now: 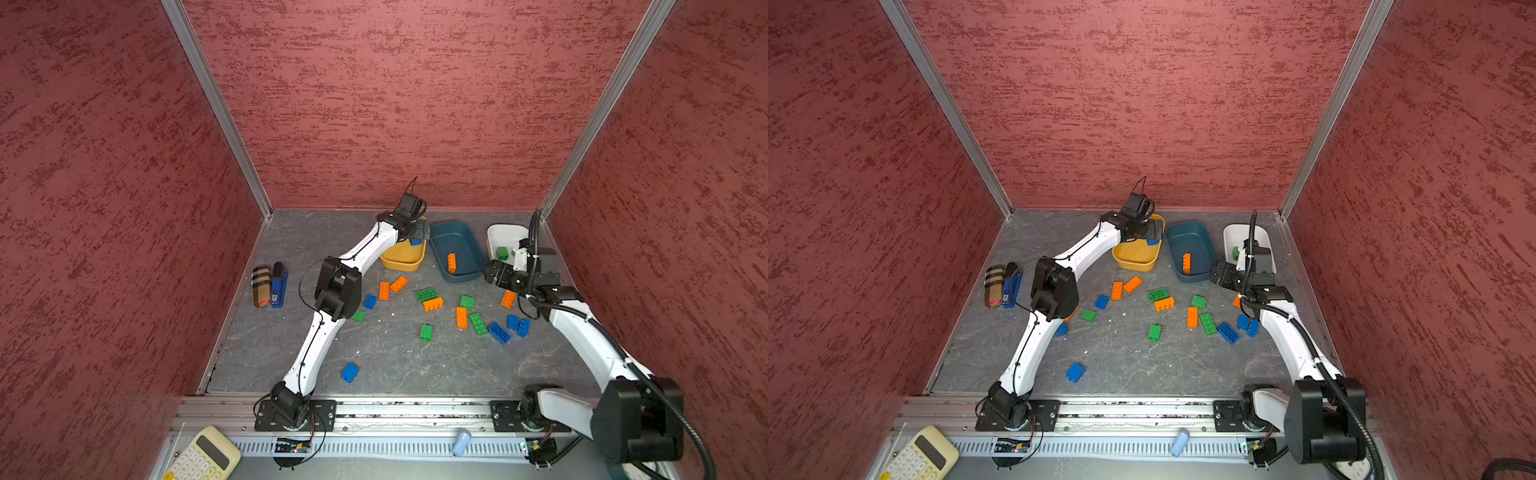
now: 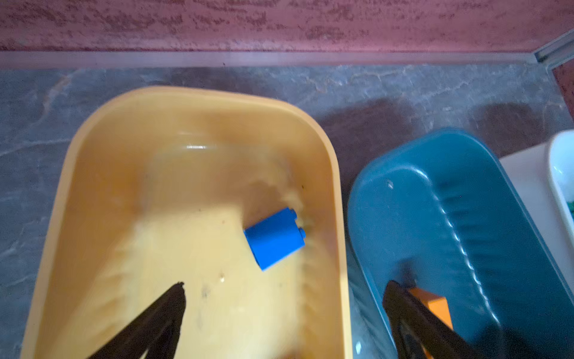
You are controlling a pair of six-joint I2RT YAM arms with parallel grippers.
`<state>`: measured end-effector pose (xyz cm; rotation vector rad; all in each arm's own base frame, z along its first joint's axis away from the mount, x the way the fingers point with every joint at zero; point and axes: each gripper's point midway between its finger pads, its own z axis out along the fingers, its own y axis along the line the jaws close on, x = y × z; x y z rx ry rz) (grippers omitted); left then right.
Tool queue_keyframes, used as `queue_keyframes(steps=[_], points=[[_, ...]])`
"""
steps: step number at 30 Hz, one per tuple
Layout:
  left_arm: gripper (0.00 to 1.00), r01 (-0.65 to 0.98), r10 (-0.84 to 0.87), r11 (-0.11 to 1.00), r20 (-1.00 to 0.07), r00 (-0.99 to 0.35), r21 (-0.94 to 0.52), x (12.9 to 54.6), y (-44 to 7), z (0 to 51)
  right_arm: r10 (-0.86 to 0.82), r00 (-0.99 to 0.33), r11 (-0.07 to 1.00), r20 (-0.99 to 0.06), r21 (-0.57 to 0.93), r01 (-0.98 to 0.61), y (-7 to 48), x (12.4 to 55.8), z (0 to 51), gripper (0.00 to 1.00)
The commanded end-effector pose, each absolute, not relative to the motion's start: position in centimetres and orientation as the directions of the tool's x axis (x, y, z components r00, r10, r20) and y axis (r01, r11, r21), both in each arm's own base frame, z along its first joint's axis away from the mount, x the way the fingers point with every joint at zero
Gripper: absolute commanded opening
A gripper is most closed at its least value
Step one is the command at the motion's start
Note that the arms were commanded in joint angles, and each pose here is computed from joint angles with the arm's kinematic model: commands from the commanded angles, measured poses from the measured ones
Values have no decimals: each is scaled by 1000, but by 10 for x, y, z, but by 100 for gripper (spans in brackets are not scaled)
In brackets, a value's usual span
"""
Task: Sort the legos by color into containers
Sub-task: 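Carry the blue brick into the yellow tub and release it with the left gripper, then lower the right gripper onto a green brick near the teal tub and grasp it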
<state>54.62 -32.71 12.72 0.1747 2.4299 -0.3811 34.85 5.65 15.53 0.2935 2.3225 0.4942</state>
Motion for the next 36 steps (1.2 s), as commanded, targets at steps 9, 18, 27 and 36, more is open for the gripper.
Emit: queue_keyframes(steps=[9,18,27,36], points=[[99,339,-37,885,-775,-630,-318,496,-317,224,436,-771,857,-464,475,198,86,337,104,99],[99,310,-75,902,-816,-573,-301,474,-285,232,397,-791,906,-465,336,257,93,336,77,99],[100,203,-133,925,-774,-619,-321,453,-253,218,318,-821,947,-475,196,253,106,342,59,88],[99,108,-129,958,-737,-664,-265,436,-226,193,295,-831,955,-471,148,255,122,345,45,71]])
